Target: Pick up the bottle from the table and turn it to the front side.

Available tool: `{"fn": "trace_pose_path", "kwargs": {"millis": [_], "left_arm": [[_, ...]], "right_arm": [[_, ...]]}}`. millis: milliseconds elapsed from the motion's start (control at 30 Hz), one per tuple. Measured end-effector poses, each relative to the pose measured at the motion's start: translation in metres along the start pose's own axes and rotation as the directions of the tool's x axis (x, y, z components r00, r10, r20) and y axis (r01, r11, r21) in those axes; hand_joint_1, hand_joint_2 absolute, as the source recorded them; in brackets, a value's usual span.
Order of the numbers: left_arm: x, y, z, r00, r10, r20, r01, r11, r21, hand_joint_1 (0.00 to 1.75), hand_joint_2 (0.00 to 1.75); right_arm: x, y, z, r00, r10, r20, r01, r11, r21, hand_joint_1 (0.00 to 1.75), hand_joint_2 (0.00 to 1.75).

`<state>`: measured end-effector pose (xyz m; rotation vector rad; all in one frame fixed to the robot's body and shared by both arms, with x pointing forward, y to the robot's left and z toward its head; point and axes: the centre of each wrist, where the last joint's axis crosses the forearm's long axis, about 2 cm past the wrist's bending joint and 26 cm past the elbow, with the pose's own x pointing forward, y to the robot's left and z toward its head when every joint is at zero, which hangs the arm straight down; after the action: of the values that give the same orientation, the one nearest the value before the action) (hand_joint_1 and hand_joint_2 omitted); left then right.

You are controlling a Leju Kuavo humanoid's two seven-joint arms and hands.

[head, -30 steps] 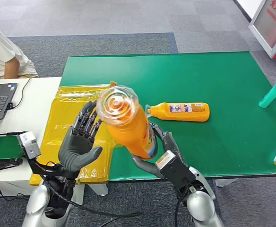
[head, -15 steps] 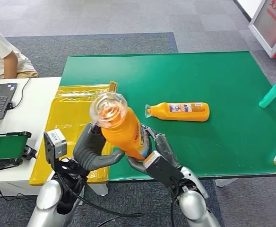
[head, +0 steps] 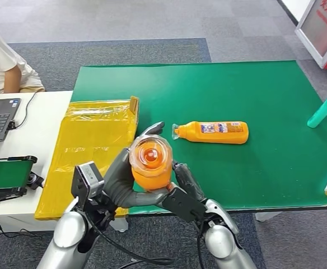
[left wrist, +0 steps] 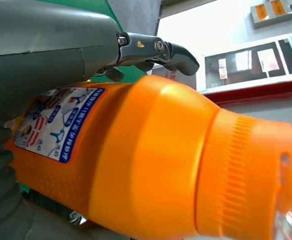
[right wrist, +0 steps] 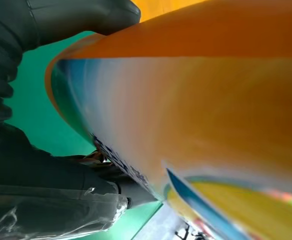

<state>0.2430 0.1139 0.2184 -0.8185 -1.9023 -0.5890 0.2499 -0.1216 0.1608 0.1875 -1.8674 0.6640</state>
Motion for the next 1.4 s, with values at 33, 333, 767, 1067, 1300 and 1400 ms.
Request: {"fn": "trace_pose_path", "kwargs": {"millis": [33,333,767,1067,1300,1400], "left_arm": [[0.000,0.000,0.000,1.000,-0.006,-0.002,0.006,1.000,-0.005,1.75,1.75],[-0.003,0.000,0.004,1.000,-0.028,-0.015,0.028,1.000,0.001,1.75,1.75],[-0.006,-0.002,0.010,0.995,-0.090,-0.031,0.092,0.994,0.065,1.75,1.75],[-0.007,0.012,0.026,0.965,-0.228,-0.126,0.253,0.937,0.240,1.75,1.75],[-0.004,0.039,0.043,0.866,-0.430,-0.256,0.498,0.784,0.371,1.75,0.00],[-0.003,0.048,0.048,0.788,-0.527,-0.319,0.616,0.683,0.391,1.75,0.00]], "right_arm": [[-0.001,0.000,0.001,1.000,0.000,-0.003,0.000,1.000,-0.001,1.75,1.75],[-0.006,-0.001,0.004,1.000,-0.006,-0.023,0.006,1.000,-0.017,1.75,1.75],[-0.010,-0.005,0.013,0.998,-0.036,-0.046,0.033,0.998,-0.059,0.00,1.75],[-0.009,-0.028,0.023,0.996,-0.070,-0.061,0.059,0.983,-0.172,0.00,1.75],[0.003,-0.048,0.040,0.997,-0.060,-0.041,0.047,0.961,-0.273,0.00,1.75],[0.012,-0.053,0.044,0.999,-0.040,-0.021,0.032,0.954,-0.298,0.00,1.75]]}}
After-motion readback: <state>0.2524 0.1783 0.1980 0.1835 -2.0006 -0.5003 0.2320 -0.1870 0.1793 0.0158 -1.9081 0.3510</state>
